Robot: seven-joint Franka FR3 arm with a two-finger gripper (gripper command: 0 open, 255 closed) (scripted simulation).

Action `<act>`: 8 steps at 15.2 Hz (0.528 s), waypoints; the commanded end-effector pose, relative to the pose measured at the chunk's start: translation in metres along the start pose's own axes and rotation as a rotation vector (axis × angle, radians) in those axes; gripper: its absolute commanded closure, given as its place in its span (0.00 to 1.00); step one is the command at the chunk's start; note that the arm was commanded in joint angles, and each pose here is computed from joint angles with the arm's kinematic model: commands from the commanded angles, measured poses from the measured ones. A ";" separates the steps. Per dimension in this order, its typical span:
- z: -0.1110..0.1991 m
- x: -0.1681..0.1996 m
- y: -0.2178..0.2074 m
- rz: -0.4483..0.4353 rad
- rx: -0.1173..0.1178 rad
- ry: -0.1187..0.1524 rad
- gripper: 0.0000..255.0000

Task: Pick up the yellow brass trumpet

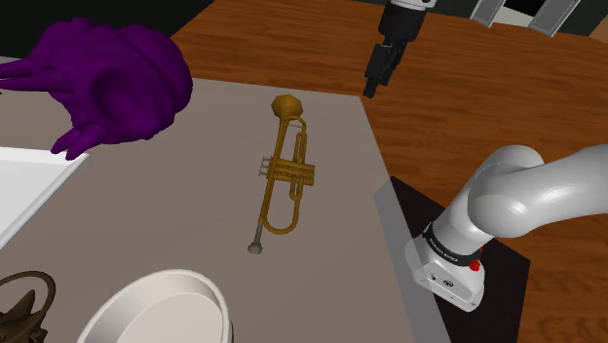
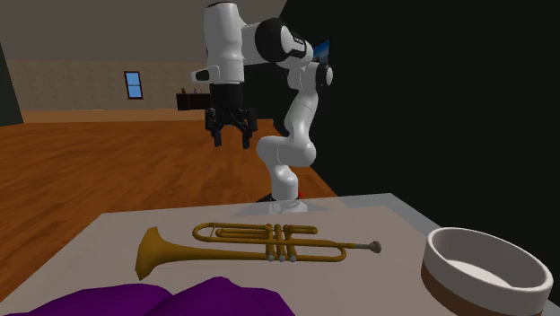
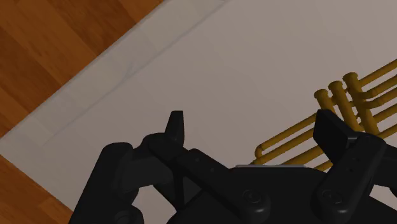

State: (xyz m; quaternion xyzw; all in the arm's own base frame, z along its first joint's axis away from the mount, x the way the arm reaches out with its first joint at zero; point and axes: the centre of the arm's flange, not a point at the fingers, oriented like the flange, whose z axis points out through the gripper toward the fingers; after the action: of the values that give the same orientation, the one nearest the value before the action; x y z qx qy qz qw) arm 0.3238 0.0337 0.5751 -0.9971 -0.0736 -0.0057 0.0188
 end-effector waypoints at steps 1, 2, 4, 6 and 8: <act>0.000 0.000 0.000 0.000 0.000 0.000 0.00; 0.007 0.006 -0.008 -0.023 -0.002 0.013 0.00; 0.021 0.017 -0.025 -0.070 -0.006 0.039 0.00; 0.035 0.027 -0.043 -0.116 -0.010 0.065 0.00; 0.049 0.037 -0.061 -0.163 -0.014 0.091 0.00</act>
State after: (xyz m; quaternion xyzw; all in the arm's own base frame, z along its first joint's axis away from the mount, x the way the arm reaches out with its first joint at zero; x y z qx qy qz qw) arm 0.3506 0.0917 0.5323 -0.9888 -0.1415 -0.0443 0.0147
